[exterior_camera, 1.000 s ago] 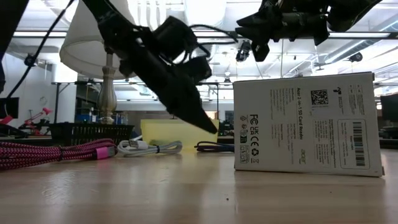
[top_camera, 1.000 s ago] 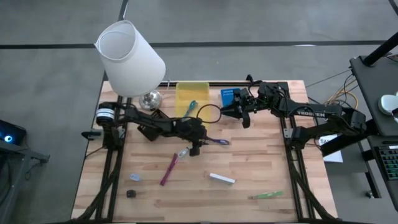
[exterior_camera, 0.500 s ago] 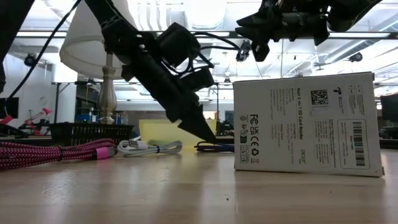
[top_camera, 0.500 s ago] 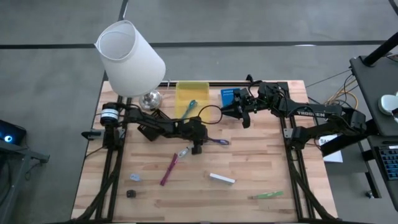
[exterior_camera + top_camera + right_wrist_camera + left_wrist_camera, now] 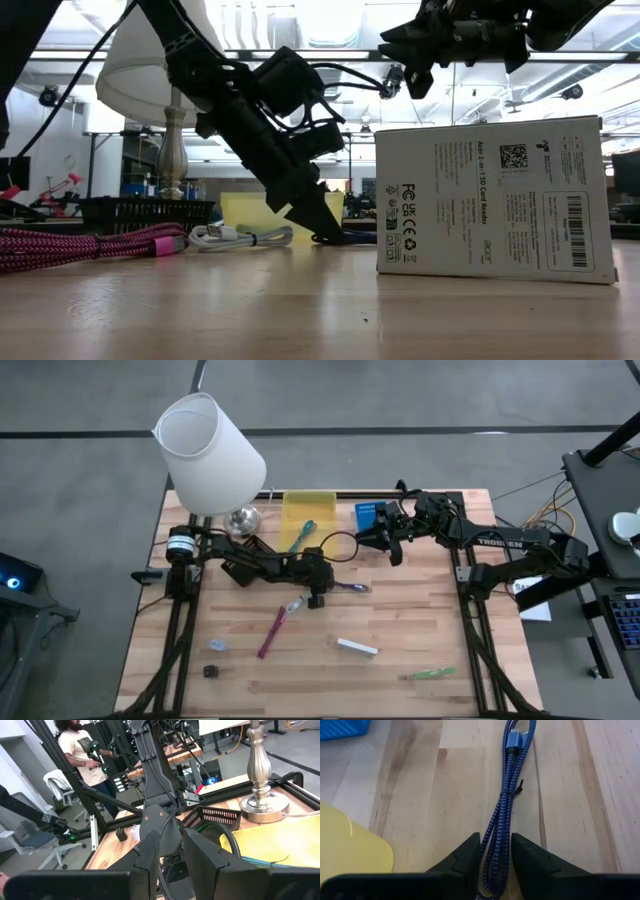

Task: Pick and place items into bin
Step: Put the violet charger cable into the yellow bin

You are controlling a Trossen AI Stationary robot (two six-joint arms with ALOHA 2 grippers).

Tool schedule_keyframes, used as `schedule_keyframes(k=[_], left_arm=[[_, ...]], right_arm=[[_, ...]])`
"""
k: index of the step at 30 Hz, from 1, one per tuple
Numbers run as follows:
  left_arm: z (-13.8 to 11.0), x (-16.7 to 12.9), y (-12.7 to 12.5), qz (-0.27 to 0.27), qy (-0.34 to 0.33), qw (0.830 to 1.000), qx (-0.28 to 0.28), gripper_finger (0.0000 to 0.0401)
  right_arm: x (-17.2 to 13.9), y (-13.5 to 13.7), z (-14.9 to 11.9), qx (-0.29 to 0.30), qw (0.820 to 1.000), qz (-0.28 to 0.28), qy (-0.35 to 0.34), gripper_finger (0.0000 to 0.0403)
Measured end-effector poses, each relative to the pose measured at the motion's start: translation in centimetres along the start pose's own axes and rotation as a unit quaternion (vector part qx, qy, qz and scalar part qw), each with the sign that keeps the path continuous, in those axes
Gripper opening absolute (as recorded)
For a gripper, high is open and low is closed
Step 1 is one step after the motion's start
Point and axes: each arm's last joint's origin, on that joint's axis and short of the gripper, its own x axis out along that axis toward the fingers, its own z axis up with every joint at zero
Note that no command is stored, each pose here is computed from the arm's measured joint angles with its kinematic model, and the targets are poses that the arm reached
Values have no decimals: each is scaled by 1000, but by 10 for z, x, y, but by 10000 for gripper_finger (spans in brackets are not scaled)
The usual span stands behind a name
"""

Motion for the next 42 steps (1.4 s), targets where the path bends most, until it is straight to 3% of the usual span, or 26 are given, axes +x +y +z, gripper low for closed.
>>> schedule_keyframes(k=[7,13,20,30,42], left_arm=[[6,-3,0,-6,-6,1000,-6,7],[28,-10,0,-38,-44,998,-7,4],[61,-28,4,-29,-100,995,-9,2],[78,-51,18,139,-119,981,-69,1],[54,-72,24,249,28,967,-49,0]], right_arm=[[0,0,0,0,1000,0,0,77],[0,0,0,0,1000,0,0,77],[0,0,0,0,1000,0,0,77],[0,0,0,0,1000,0,0,77],[0,0,0,2,1000,0,0,77]])
